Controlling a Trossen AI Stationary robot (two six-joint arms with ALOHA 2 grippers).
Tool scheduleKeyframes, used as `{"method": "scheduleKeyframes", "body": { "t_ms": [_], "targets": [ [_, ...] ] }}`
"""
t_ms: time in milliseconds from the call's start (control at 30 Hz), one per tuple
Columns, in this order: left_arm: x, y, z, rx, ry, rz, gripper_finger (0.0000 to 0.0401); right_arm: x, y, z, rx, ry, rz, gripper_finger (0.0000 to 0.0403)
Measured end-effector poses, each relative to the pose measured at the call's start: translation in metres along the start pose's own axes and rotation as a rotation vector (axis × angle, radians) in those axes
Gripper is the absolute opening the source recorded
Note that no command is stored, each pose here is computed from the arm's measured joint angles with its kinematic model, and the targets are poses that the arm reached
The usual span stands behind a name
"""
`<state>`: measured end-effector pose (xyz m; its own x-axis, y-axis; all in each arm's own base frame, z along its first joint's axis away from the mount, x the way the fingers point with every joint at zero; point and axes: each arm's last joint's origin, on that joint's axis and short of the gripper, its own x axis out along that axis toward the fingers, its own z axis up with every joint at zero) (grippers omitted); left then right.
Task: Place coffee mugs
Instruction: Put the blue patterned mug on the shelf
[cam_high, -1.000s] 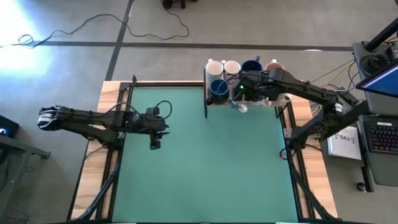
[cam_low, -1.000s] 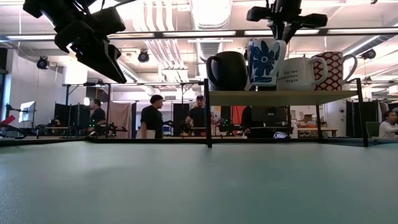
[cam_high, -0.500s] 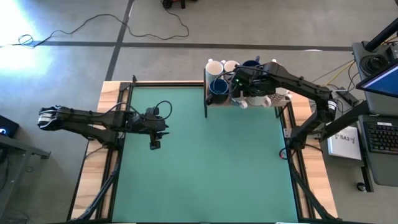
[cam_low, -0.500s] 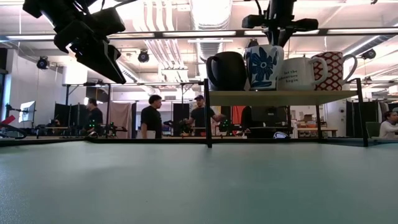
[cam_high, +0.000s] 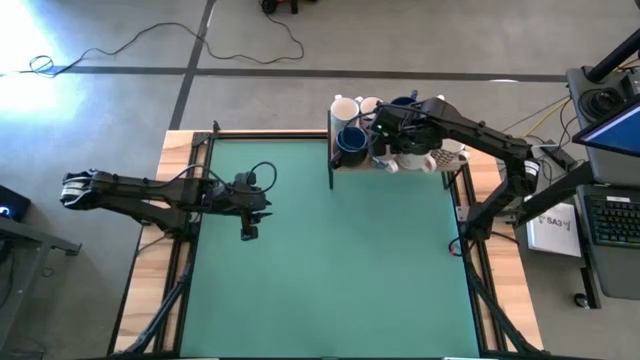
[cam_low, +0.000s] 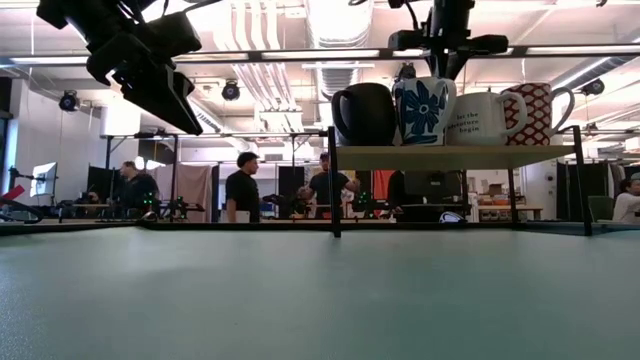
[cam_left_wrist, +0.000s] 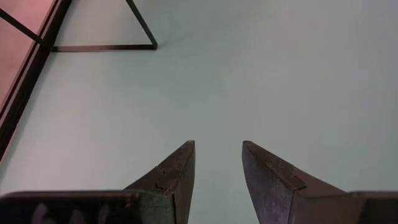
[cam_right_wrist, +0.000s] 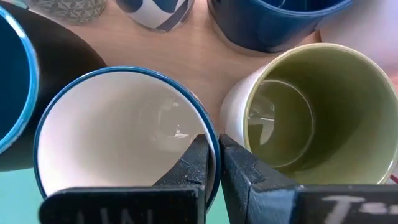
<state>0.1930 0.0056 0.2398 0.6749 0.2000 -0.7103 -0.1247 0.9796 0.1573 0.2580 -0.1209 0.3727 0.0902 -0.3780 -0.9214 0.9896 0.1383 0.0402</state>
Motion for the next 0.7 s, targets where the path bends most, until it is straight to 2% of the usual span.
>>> {"method": "scheduleKeyframes", "body": {
  "t_ms": [700],
  "targets": [
    [0.0000, -0.0001, -0.0007, -0.006, 0.007, -0.002, 0.0116, 0.0054, 0.0003, 0.0098, -0.022, -0.015, 0.021, 0.0013]
  ]
}}
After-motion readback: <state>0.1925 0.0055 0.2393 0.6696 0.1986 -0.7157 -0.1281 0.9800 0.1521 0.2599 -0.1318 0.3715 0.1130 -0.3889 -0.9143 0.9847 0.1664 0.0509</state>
